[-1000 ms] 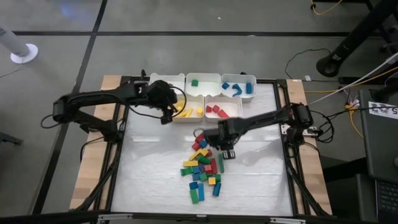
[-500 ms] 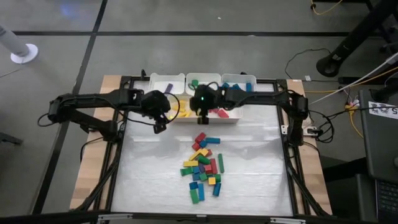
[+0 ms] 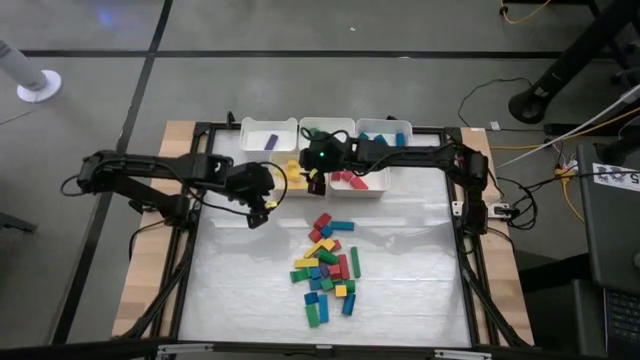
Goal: Sort blocks
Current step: Put the green block into the top center bin
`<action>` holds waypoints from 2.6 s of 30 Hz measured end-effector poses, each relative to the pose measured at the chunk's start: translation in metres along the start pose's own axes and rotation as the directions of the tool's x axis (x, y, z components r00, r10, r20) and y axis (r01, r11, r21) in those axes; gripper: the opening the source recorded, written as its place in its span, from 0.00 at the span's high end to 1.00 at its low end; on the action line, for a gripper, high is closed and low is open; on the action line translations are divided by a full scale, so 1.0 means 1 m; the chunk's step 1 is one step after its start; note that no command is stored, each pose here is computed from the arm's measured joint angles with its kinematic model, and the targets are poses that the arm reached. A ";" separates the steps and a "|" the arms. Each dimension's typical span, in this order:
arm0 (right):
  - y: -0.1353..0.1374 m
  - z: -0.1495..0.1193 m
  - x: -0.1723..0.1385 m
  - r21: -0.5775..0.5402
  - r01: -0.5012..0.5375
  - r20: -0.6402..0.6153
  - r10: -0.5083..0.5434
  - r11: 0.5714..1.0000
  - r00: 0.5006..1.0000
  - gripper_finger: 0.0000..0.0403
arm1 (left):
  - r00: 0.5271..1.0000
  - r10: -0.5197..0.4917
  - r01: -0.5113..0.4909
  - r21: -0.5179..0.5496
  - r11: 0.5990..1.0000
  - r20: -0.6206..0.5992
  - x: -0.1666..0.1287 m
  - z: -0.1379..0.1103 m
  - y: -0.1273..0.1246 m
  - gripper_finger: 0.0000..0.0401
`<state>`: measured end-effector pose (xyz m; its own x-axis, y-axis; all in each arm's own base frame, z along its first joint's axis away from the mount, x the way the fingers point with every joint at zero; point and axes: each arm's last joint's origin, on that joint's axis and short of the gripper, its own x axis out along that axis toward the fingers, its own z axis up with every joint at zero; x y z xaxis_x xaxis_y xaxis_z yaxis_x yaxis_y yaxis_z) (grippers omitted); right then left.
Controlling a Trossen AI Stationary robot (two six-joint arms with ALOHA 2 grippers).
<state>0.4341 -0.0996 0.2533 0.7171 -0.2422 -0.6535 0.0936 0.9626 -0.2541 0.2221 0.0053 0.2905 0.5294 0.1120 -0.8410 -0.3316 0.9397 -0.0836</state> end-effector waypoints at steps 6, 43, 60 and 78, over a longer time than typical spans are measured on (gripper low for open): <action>-0.008 0.012 -0.013 0.018 0.121 -0.044 -0.120 0.993 0.992 0.32 | 0.993 -0.079 0.081 -0.019 0.997 0.090 0.000 0.005 -0.020 0.45; -0.047 0.070 -0.164 -0.150 0.325 -0.335 -0.357 0.934 0.872 0.41 | 0.985 -0.119 0.117 -0.027 0.993 -0.127 0.126 -0.064 -0.164 0.45; -0.046 0.065 -0.166 -0.146 0.314 -0.372 -0.346 0.938 0.861 0.41 | 0.989 -0.092 0.095 0.015 0.995 -0.118 0.153 -0.071 -0.170 0.47; -0.029 0.055 -0.181 0.309 -0.033 -0.394 0.160 0.951 0.905 0.41 | 0.959 -0.215 0.243 0.144 0.959 -0.184 0.116 -0.057 -0.160 0.71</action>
<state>0.3398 -0.0768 0.4181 0.3914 -0.1132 -0.9132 0.2785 0.9604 0.0003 0.2919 -0.1502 0.1764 0.4355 -0.1539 -0.8869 -0.0772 0.9753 -0.2071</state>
